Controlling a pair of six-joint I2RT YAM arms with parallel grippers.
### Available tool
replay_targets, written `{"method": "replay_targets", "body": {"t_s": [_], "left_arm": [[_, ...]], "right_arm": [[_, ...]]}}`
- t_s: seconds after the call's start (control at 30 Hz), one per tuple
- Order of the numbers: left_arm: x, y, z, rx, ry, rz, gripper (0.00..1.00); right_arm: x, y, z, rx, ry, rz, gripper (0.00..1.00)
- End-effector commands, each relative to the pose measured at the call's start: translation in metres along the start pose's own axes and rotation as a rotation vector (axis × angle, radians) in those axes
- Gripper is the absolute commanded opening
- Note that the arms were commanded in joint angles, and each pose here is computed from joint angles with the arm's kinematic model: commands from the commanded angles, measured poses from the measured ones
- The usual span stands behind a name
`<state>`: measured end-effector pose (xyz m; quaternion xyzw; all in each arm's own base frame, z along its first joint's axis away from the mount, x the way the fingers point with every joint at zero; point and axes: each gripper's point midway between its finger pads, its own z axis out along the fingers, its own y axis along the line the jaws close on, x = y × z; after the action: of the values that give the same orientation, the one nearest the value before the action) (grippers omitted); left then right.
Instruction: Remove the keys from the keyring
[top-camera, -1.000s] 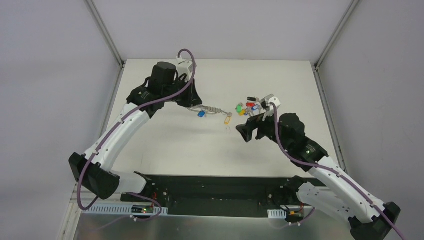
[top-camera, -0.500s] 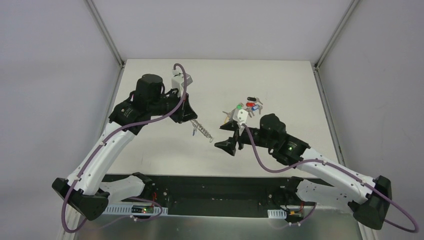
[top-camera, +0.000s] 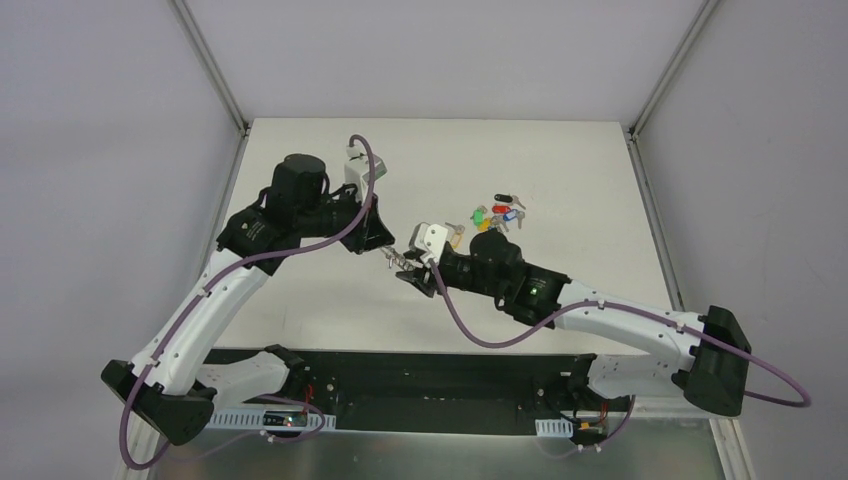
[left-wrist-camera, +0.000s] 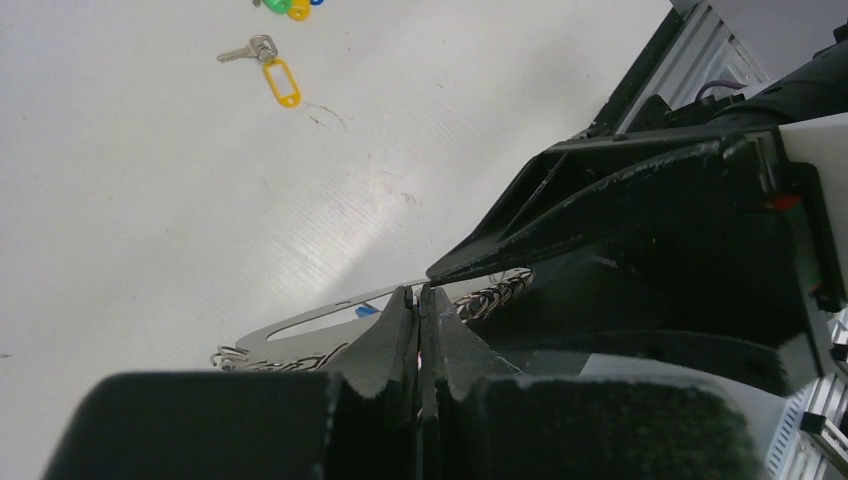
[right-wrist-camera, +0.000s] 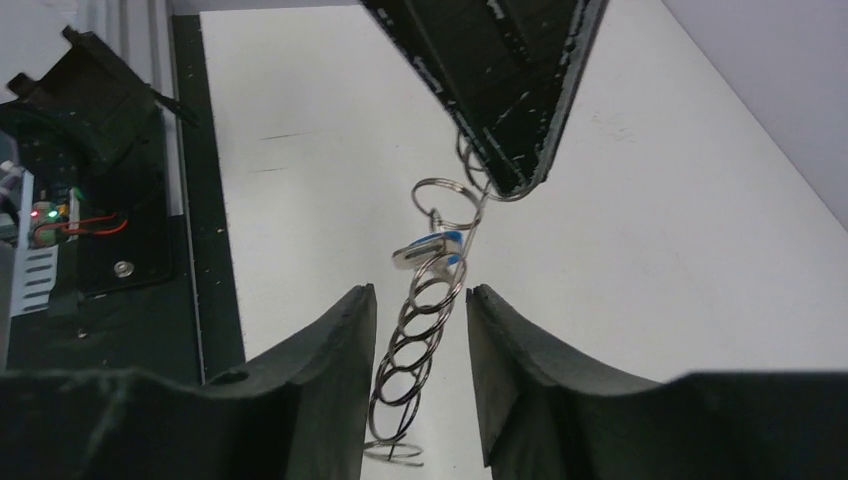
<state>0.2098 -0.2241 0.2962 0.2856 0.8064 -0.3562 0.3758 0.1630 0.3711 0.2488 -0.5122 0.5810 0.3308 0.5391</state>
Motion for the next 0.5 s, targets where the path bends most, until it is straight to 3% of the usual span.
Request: {"method": "replay_targets", "body": {"t_s": [0.0, 0.1, 0.13, 0.17, 0.23, 0.3, 0.37, 0.47], "left_arm": [[-0.008, -0.015, -0.012, 0.05, -0.056, 0.071, 0.0], [-0.007, -0.015, -0.015, 0.041, -0.064, 0.083, 0.0], [-0.007, -0.013, -0.015, 0.032, -0.066, 0.083, 0.0], [-0.007, -0.012, -0.015, 0.021, -0.066, 0.076, 0.07], [-0.009, -0.006, -0.015, -0.02, -0.077, 0.036, 0.42], [-0.011, -0.003, -0.019, -0.056, -0.094, 0.0, 0.64], [-0.009, -0.007, -0.022, -0.041, -0.113, -0.003, 0.73], [-0.002, -0.013, -0.028, -0.014, -0.142, 0.017, 0.76]], "right_arm": [[-0.04, -0.025, 0.006, 0.113, -0.089, -0.054, 0.35], [-0.036, -0.027, 0.005, 0.124, -0.07, -0.074, 0.0], [-0.034, -0.028, 0.004, 0.134, -0.062, -0.084, 0.0], [-0.033, -0.029, 0.002, 0.142, -0.058, -0.097, 0.0], [-0.03, -0.029, -0.002, 0.152, -0.054, -0.142, 0.0], [-0.029, -0.035, -0.008, 0.181, -0.052, -0.202, 0.0], [-0.029, -0.039, -0.014, 0.2, -0.049, -0.265, 0.0], [-0.032, -0.05, -0.022, 0.244, -0.032, -0.36, 0.0]]}}
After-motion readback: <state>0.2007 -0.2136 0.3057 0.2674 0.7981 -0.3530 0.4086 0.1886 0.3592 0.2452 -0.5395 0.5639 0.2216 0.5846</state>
